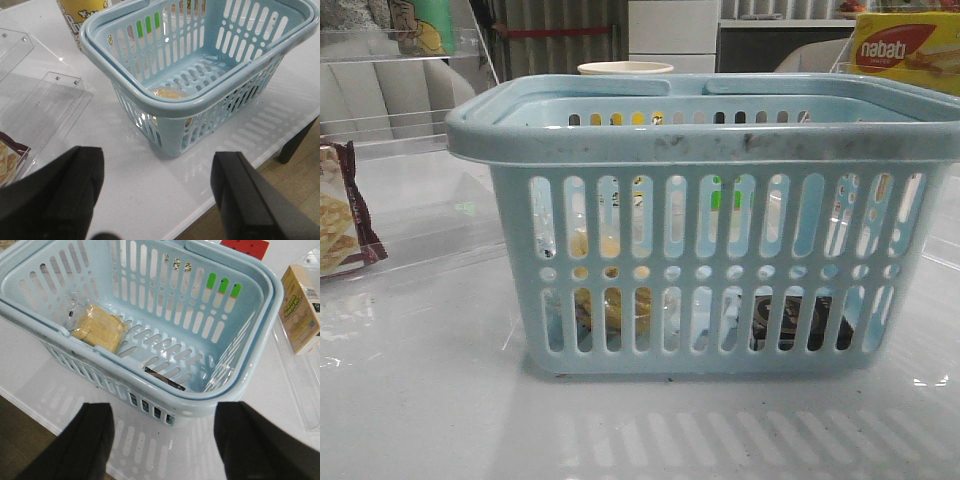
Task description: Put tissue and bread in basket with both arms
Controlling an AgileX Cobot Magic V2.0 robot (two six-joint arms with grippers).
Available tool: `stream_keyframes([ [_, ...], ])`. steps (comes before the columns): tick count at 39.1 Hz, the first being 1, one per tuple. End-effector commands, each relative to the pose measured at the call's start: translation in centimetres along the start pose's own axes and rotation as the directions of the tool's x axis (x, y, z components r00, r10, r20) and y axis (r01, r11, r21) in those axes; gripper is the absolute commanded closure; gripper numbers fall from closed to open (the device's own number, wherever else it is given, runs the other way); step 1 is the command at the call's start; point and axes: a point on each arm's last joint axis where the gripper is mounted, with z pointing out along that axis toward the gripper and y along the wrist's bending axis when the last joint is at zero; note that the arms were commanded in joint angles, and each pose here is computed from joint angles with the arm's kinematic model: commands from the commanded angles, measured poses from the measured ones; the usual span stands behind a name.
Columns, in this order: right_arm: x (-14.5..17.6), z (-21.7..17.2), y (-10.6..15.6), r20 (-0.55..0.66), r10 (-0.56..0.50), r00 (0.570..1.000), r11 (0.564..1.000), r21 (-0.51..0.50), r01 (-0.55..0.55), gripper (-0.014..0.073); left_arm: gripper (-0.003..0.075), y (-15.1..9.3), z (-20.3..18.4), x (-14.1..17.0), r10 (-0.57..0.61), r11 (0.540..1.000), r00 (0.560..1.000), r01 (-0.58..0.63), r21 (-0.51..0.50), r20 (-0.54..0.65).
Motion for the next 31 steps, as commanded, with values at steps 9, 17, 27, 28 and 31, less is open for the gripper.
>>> stream_keyframes([
  [9, -1.4, -0.6, -0.1, 0.111, -0.012, 0.994, 1.0, 0.009, 0.011, 0.0056, 0.0216, -0.2, -0.2, 1.7, -0.021, 1.0, 0.989, 0.022, -0.008, 0.143],
  [17, -1.3, -0.6, -0.1, 0.095, -0.025, 0.995, 1.0, 0.018, 0.023, 0.0057, 0.0271, 0.0, 0.4, 2.2, 0.008, 1.0, 0.987, -0.004, -0.028, 0.158],
  [27, -0.7, -0.6, -0.3, 0.028, -0.045, 0.999, 0.998, 0.034, 0.044, 0.041, 0.0552, 0.0, 0.4, 2.3, 0.01, 1.0, 0.988, -0.006, -0.029, 0.153],
  [28, -0.6, -0.6, -0.3, 0.025, -0.045, 0.999, 0.998, 0.033, 0.044, 0.0454, 0.0578, 0.0, 0.4, 2.3, 0.01, 1.0, 0.988, -0.006, -0.029, 0.153],
  [31, -0.7, -0.6, -0.3, 0.027, -0.045, 0.999, 0.998, 0.034, 0.044, 0.054, 0.0626, 0.0, 0.4, 2.3, 0.01, 1.0, 0.988, -0.006, -0.029, 0.153],
])
